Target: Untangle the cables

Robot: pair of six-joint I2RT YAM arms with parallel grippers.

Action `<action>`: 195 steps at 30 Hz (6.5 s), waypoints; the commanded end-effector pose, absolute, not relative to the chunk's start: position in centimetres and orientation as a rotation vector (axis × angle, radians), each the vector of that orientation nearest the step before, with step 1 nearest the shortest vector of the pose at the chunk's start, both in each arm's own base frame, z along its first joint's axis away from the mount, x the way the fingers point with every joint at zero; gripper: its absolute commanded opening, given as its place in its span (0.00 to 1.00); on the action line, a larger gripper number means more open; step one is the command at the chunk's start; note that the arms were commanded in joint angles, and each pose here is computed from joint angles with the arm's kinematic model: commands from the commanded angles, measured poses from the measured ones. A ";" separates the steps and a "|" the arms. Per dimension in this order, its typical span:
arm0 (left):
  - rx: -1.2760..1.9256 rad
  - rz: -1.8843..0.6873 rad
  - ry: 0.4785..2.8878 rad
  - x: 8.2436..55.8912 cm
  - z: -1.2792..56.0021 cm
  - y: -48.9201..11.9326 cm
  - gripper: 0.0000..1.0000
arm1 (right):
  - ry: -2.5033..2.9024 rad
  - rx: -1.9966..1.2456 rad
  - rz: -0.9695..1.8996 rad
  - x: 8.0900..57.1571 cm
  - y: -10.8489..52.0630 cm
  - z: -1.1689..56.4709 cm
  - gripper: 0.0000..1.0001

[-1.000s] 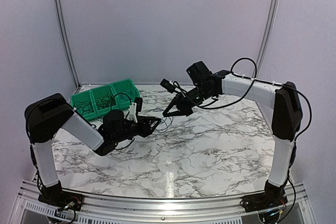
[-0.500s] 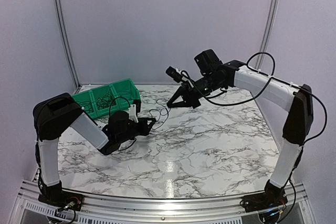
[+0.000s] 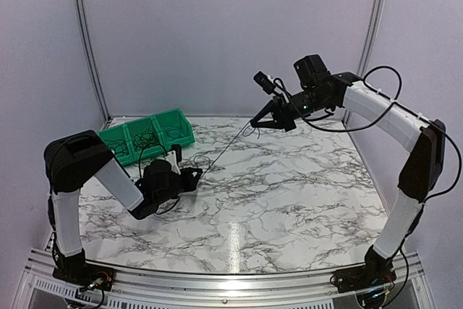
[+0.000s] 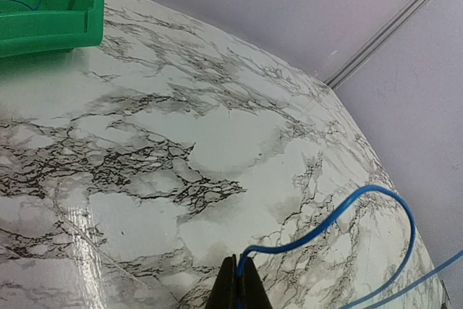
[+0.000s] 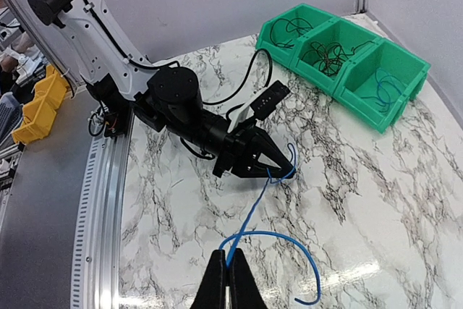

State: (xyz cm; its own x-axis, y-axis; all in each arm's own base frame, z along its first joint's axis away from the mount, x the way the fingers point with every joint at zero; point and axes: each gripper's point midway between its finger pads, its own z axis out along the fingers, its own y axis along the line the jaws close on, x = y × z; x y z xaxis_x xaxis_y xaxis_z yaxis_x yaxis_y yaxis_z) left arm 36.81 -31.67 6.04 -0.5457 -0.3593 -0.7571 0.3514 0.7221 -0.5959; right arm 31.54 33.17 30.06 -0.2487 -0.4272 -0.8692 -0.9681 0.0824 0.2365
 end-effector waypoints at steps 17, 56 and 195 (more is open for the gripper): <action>-0.177 -0.676 1.805 36.5 11.7 -22.1 0.00 | 2.049 -1.415 0.719 32.0 26.0 17.3 0.00; -0.223 -0.438 1.623 37.0 19.0 -13.0 0.00 | 2.349 -1.696 0.344 28.1 23.6 3.6 0.00; 1.440 -0.187 2.246 37.6 8.2 -34.4 0.00 | 2.077 -1.458 0.621 30.9 25.6 9.8 0.40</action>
State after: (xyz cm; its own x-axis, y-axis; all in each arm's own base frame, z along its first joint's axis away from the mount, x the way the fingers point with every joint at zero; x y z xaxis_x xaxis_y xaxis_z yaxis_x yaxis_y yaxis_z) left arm 34.36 -35.75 2.99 -0.2855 0.8965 -0.3387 0.9443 0.3234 0.0602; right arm 30.31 25.28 9.11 -0.3002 -0.7051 -0.6425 -0.9443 0.3147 0.0958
